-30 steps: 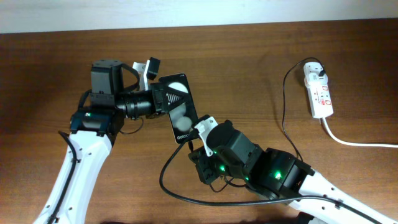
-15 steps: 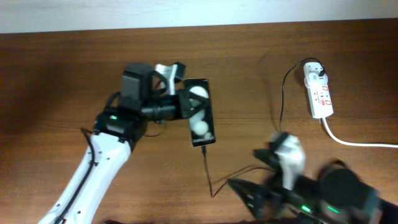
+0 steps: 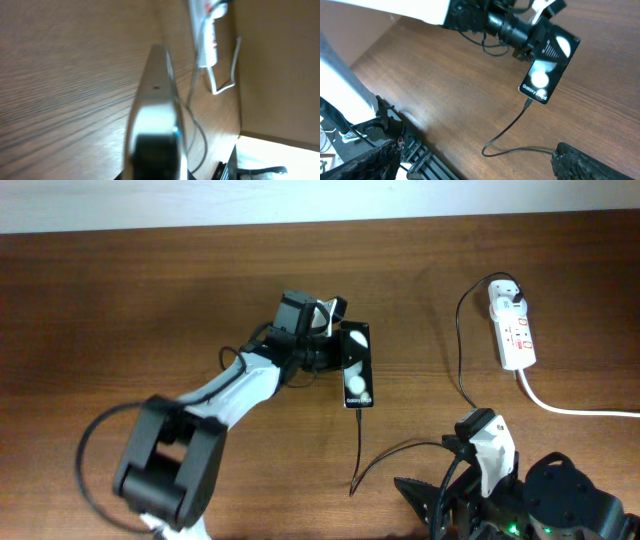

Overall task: Plug charger to phone and switch on socket
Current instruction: 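Lower the charging phone onto the table with the left gripper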

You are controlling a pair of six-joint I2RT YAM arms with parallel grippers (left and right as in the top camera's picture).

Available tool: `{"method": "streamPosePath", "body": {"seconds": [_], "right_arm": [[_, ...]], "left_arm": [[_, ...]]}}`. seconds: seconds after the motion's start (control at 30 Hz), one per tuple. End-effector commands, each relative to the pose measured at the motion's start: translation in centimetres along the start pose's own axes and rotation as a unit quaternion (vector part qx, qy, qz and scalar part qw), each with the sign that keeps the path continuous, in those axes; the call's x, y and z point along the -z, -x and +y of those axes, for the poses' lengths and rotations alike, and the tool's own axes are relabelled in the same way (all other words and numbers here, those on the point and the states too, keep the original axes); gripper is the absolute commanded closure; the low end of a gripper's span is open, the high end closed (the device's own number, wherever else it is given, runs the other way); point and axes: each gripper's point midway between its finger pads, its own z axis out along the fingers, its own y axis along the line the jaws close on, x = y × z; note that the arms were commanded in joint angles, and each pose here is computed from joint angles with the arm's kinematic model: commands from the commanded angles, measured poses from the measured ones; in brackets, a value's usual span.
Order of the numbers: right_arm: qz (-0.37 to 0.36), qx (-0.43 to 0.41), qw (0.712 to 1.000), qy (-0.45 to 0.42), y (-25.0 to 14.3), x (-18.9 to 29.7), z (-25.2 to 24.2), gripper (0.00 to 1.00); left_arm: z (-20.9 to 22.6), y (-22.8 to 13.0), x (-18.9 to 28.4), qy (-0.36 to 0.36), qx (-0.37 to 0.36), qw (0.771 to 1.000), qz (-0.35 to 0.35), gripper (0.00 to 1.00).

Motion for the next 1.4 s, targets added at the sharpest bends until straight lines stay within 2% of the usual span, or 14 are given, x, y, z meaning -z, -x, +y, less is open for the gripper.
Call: {"method": "streamPosePath", "body": {"seconds": [0.0, 0.13, 0.3, 0.4, 0.5, 0.57, 0.63, 0.67, 0.77, 0.83, 0.9, 1.07, 1.17, 1.37], "right_arm": [[-0.002, 0.003, 1.0, -0.007, 0.1, -0.1, -0.2, 0.01], [-0.002, 0.003, 1.0, -0.007, 0.1, -0.1, -0.2, 0.01], [-0.002, 0.003, 1.0, -0.007, 0.1, -0.1, -0.2, 0.01], [-0.002, 0.003, 1.0, -0.007, 0.1, -0.1, -0.2, 0.01], [-0.002, 0.003, 1.0, -0.007, 0.1, -0.1, -0.2, 0.01], [-0.002, 0.003, 1.0, -0.007, 0.1, -0.1, -0.2, 0.01], [-0.002, 0.003, 1.0, -0.007, 0.1, -0.1, -0.2, 0.01], [-0.002, 0.003, 1.0, -0.007, 0.1, -0.1, -0.2, 0.01], [-0.002, 0.003, 1.0, -0.007, 0.1, -0.1, -0.2, 0.01], [-0.002, 0.003, 1.0, -0.007, 0.1, -0.1, -0.2, 0.01], [-0.002, 0.003, 1.0, -0.007, 0.1, -0.1, -0.2, 0.01], [-0.002, 0.003, 1.0, -0.007, 0.1, -0.1, -0.2, 0.01], [-0.002, 0.003, 1.0, -0.007, 0.1, -0.1, -0.2, 0.01], [-0.002, 0.003, 1.0, -0.007, 0.1, -0.1, -0.2, 0.01]], "left_arm": [[2.9, 1.0, -0.4, -0.003, 0.031, 0.999, 0.007, 0.94], [6.9, -0.1, -1.5, 0.035, 0.07, 0.997, 0.023, 0.9], [10.6, -1.5, -1.0, 0.127, 0.108, 0.986, 0.026, 0.89], [12.3, -2.5, -0.5, 0.18, 0.12, 0.976, 0.028, 0.83], [12.3, -2.7, -0.6, 0.181, 0.12, 0.976, 0.032, 0.79], [12.3, -2.8, -0.5, 0.182, 0.121, 0.975, 0.033, 0.67], [12.4, -2.9, -0.5, 0.184, 0.123, 0.975, 0.036, 0.45], [12.4, -3.0, -0.5, 0.185, 0.124, 0.974, 0.037, 0.27], [12.6, -3.3, -0.4, 0.188, 0.125, 0.973, 0.044, 0.01], [12.9, -3.9, -0.2, 0.196, 0.093, 0.974, 0.06, 0.01], [14.0, -4.4, 0.3, 0.234, 0.095, 0.966, 0.06, 0.01], [14.6, -4.4, 0.6, 0.252, 0.094, 0.961, 0.057, 0.01], [15.7, -4.9, 1.3, 0.286, 0.099, 0.951, 0.059, 0.01], [15.8, -5.0, 1.4, 0.288, 0.1, 0.951, 0.061, 0.01]]}}
